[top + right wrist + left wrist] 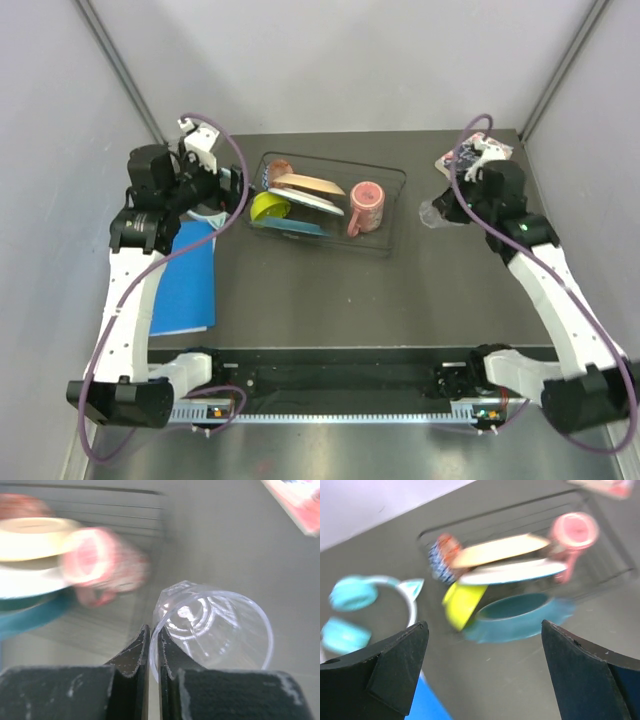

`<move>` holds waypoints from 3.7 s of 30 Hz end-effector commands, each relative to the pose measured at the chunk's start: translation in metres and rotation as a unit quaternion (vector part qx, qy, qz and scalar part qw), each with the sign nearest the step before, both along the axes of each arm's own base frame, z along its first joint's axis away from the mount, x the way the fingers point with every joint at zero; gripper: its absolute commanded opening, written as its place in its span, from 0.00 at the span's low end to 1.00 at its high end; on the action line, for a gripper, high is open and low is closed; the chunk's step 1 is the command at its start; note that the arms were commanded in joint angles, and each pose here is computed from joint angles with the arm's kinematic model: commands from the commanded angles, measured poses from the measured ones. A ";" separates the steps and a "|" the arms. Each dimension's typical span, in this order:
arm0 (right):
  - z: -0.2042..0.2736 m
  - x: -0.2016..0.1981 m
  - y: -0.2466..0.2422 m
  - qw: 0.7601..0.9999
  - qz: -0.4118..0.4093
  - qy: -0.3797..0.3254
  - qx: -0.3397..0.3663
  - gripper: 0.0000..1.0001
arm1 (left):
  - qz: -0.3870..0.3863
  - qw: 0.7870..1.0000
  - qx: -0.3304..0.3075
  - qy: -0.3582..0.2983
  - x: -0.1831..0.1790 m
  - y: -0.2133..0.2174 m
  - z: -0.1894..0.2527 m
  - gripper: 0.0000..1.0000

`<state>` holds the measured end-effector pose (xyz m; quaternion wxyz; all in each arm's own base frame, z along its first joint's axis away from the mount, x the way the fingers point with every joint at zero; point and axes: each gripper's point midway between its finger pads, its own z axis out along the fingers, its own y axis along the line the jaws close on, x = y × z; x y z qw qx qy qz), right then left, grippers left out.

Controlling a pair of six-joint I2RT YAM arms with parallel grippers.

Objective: Load the mixed dishes into the dish rack

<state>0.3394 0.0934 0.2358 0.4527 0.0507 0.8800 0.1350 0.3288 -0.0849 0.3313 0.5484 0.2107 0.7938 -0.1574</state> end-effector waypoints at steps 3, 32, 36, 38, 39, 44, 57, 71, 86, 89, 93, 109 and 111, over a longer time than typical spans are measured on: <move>0.114 -0.084 0.090 0.924 0.244 -0.129 0.266 0.00 | -0.157 0.982 -0.100 -0.028 -0.038 -0.069 0.072 0.99; 0.229 -0.142 0.132 0.635 0.415 -0.204 0.619 0.00 | -0.314 0.856 -0.378 0.157 -0.079 -0.194 0.096 0.99; 0.224 -0.133 0.143 0.638 0.415 -0.194 0.619 0.00 | -0.321 0.853 -0.380 0.160 -0.081 -0.199 0.096 0.99; 0.226 -0.131 0.146 0.636 0.418 -0.194 0.620 0.00 | -0.323 0.852 -0.379 0.162 -0.083 -0.200 0.094 0.99; 0.227 -0.128 0.148 0.634 0.419 -0.193 0.621 0.00 | -0.324 0.852 -0.378 0.163 -0.085 -0.201 0.093 0.99; 0.228 -0.122 0.158 0.631 0.424 -0.191 0.621 0.00 | -0.323 0.854 -0.371 0.169 -0.087 -0.206 0.085 0.99; 0.225 -0.121 0.181 0.614 0.437 -0.168 0.636 0.00 | -0.281 0.887 -0.336 0.145 -0.065 -0.210 0.064 0.68; 0.173 -0.109 0.170 0.692 0.403 -0.111 0.589 0.51 | -0.233 0.950 -0.206 0.036 -0.042 -0.187 0.080 0.00; 0.121 -0.097 0.076 0.868 0.242 -0.152 0.407 1.00 | -0.359 0.919 0.012 0.161 -0.059 -0.235 -0.017 0.00; 0.121 -0.101 0.074 0.876 0.239 -0.148 0.393 1.00 | -0.378 0.905 0.028 0.191 -0.051 -0.251 -0.030 0.00; 0.113 -0.103 0.070 0.885 0.225 -0.142 0.381 1.00 | -0.390 0.901 0.045 0.185 -0.043 -0.264 -0.034 0.00; 0.102 -0.107 0.065 0.899 0.207 -0.142 0.360 1.00 | -0.366 0.895 0.140 0.212 -0.024 -0.290 -0.117 0.00; 0.100 -0.107 0.065 0.899 0.204 -0.139 0.361 1.00 | -0.364 0.896 0.148 0.207 -0.018 -0.290 -0.121 0.00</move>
